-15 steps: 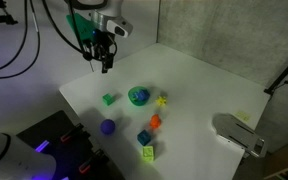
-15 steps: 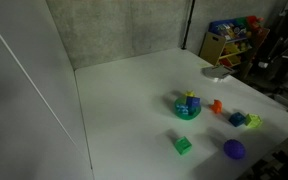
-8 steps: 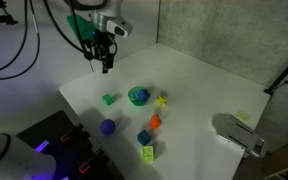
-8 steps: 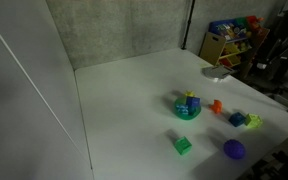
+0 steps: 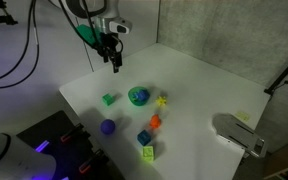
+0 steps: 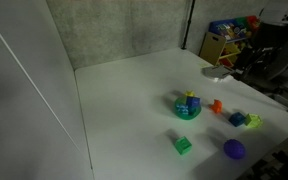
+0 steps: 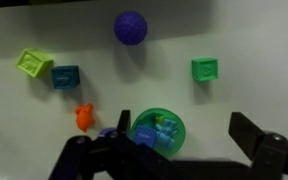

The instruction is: Put the orange toy in the green bowl

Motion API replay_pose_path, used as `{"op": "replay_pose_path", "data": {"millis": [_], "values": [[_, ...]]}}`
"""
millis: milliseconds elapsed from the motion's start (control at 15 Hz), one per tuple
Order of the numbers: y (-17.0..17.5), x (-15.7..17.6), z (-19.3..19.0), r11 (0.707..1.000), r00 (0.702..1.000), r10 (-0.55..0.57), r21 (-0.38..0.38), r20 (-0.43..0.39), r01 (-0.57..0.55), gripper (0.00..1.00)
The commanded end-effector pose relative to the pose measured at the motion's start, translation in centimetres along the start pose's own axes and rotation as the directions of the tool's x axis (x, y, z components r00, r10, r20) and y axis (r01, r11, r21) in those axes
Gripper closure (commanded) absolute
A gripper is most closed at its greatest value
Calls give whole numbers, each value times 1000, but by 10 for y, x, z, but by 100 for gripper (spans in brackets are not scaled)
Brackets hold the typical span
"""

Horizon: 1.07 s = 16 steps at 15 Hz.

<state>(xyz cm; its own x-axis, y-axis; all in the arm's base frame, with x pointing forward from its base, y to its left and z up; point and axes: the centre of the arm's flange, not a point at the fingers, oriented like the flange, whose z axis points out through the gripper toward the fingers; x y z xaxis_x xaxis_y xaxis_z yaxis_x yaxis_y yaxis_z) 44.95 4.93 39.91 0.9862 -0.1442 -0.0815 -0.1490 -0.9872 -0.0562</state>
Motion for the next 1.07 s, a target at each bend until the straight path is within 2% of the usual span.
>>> {"op": "replay_pose_path", "data": {"millis": [0,400,1000], "values": [[1,25,18,998,997,17,-64,-69,-22,0],[35,61,60,993,991,35,-109,-131,-50,0],[107,114,142,992,985,90,-70,-147,-101,0]]}}
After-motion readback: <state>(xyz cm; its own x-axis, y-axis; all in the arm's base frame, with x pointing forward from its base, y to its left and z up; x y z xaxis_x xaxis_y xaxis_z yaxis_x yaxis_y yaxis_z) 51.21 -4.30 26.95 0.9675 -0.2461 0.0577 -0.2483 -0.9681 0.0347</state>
